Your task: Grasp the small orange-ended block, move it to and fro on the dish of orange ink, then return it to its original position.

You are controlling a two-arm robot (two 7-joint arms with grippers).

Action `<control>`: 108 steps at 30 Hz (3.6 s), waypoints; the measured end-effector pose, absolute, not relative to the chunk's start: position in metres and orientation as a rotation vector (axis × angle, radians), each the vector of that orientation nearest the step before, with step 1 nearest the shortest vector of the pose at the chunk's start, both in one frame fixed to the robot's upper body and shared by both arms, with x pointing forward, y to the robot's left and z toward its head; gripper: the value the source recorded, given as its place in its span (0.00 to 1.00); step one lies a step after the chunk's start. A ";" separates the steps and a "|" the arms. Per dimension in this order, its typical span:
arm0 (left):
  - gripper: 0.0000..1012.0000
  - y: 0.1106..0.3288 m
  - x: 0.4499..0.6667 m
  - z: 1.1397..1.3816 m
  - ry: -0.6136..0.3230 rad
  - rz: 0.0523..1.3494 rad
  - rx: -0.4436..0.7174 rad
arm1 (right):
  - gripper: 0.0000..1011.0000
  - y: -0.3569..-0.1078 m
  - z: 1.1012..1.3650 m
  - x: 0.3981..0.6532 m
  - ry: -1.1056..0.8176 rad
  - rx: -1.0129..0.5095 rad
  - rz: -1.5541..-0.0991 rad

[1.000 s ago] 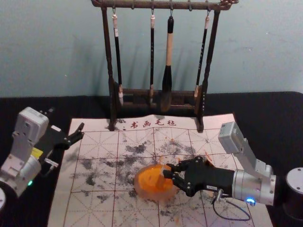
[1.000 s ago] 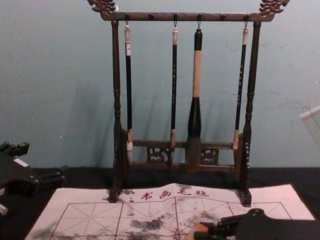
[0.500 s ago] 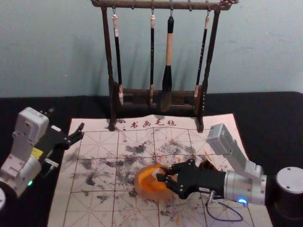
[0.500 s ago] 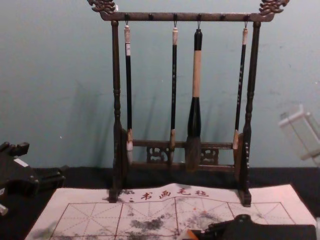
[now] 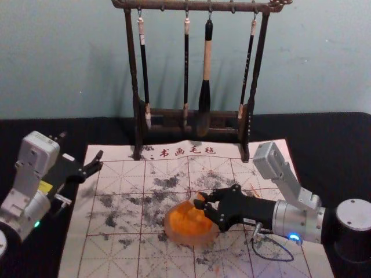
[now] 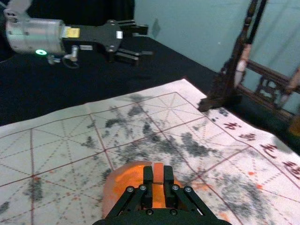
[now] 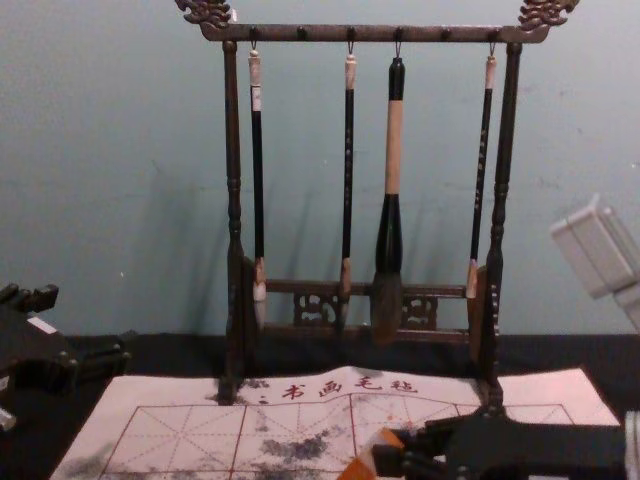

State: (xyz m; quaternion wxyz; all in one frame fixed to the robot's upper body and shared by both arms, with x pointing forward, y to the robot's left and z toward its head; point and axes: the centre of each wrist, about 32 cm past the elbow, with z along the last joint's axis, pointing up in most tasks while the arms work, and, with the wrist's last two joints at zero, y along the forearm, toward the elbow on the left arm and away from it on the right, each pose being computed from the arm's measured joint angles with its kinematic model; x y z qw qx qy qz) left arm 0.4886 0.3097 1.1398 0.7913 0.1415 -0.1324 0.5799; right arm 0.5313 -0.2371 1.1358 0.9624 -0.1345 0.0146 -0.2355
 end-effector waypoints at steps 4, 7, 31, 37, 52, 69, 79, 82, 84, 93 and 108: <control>0.99 0.310 0.489 1.140 -0.285 1.248 0.305 | 0.11 -0.240 1.138 0.532 0.028 -0.282 -0.497; 0.99 0.310 0.489 1.140 -0.285 1.248 0.305 | 0.11 -0.243 1.139 0.531 0.029 -0.295 -0.508; 0.99 0.310 0.489 1.140 -0.285 1.248 0.304 | 0.11 -0.265 1.165 0.506 0.032 -0.378 -0.504; 0.99 0.310 0.489 1.140 -0.285 1.248 0.305 | 0.11 -0.261 1.166 0.506 0.037 -0.399 -0.484; 0.99 0.310 0.489 1.140 -0.285 1.248 0.304 | 0.11 -0.248 1.169 0.516 0.049 -0.448 -0.460; 0.99 0.310 0.489 1.140 -0.285 1.248 0.305 | 0.11 -0.241 1.171 0.524 0.053 -0.448 -0.483; 0.99 0.310 0.489 1.140 -0.285 1.248 0.304 | 0.11 -0.248 1.175 0.523 0.046 -0.458 -0.513; 0.99 0.310 0.489 1.140 -0.285 1.248 0.304 | 0.11 -0.250 1.176 0.522 0.045 -0.462 -0.518; 0.99 0.310 0.489 1.140 -0.285 1.248 0.305 | 0.11 -0.252 1.178 0.521 0.043 -0.466 -0.520; 0.99 0.310 0.489 1.140 -0.285 1.248 0.304 | 0.11 -0.259 1.187 0.512 0.037 -0.496 -0.517; 0.99 0.310 0.489 1.140 -0.285 1.248 0.304 | 0.11 -0.258 1.204 0.515 0.011 -0.546 -0.482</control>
